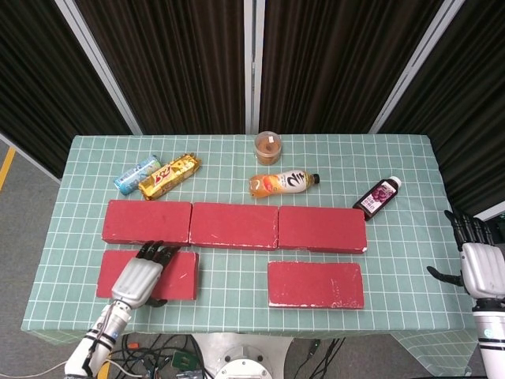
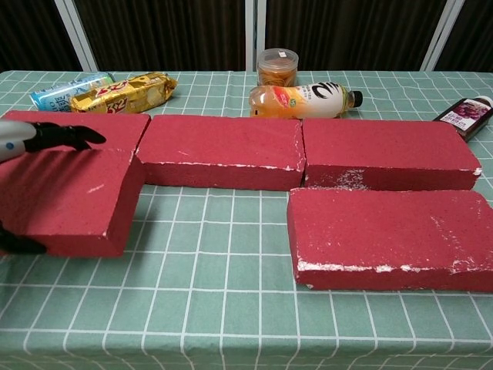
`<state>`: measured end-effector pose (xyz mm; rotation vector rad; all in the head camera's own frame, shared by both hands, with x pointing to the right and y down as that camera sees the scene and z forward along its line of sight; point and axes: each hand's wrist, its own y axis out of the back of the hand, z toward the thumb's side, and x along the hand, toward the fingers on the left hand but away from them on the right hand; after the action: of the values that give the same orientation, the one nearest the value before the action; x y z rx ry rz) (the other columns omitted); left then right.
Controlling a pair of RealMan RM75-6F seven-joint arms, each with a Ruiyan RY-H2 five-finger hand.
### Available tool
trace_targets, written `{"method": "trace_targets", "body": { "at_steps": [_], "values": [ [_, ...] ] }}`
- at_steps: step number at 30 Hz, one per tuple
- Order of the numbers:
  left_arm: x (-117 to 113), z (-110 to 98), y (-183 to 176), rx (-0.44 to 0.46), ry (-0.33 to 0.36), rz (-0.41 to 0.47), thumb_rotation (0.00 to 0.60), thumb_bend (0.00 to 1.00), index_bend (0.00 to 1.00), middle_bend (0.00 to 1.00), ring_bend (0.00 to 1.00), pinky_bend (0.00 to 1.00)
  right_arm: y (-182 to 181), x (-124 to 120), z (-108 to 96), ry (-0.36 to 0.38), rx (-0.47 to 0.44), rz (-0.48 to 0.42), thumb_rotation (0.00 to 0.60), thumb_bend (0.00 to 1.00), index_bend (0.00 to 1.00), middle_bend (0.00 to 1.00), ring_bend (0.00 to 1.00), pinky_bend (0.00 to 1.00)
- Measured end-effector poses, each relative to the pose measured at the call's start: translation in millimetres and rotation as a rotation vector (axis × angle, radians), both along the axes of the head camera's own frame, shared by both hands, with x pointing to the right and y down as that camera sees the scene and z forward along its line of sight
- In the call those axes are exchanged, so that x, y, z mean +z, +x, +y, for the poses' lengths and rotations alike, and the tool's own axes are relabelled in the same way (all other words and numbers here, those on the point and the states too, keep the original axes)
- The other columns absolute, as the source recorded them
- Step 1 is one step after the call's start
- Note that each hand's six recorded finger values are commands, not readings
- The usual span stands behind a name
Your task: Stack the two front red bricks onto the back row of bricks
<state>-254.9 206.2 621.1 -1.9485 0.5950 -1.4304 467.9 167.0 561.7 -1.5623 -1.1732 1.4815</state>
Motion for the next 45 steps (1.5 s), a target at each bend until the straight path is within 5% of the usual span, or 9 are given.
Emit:
{"method": "trace_targets", "body": {
  "at_steps": [8,16,27,36,45],
  "values": [
    [-15.3,-27.8,-1.2,0.006,0.057,-0.026,0.600,0.12,0.03,0.30,0.00,0.00,2.5,-1.5,-1.1,0.000,0.002,0.006,0.600,0.00,0.00,0.00,0.00,0.00],
    [-18.0,-85.2,17.0,0.014,0.050,0.009,0.600,0.12,0.04,0.31,0.00,0.00,1.2,-4.0,-2.2,0.002,-0.001,0.015,0.600,0.00,0.00,0.00,0.00,0.00],
    [30.5,-142.5,46.2,0.010,-0.045,0.060,0.600,0.12,0.06,0.31,0.00,0.00,-4.7,-6.9,-7.2,0.014,-0.026,0.015,0.600,0.00,0.00,0.00,0.00,0.00],
    [62.4,-148.6,61.6,0.047,-0.087,0.035,0.600,0.12,0.06,0.31,0.00,0.00,-0.3,-7.8,-7.4,0.010,-0.011,0.021,0.600,0.00,0.00,0.00,0.00,0.00],
    [60.1,-144.3,63.2,0.066,-0.085,0.041,0.600,0.12,0.06,0.31,0.00,0.00,-0.6,-5.4,-6.7,0.006,-0.008,0.021,0.600,0.00,0.00,0.00,0.00,0.00]
  ]
}}
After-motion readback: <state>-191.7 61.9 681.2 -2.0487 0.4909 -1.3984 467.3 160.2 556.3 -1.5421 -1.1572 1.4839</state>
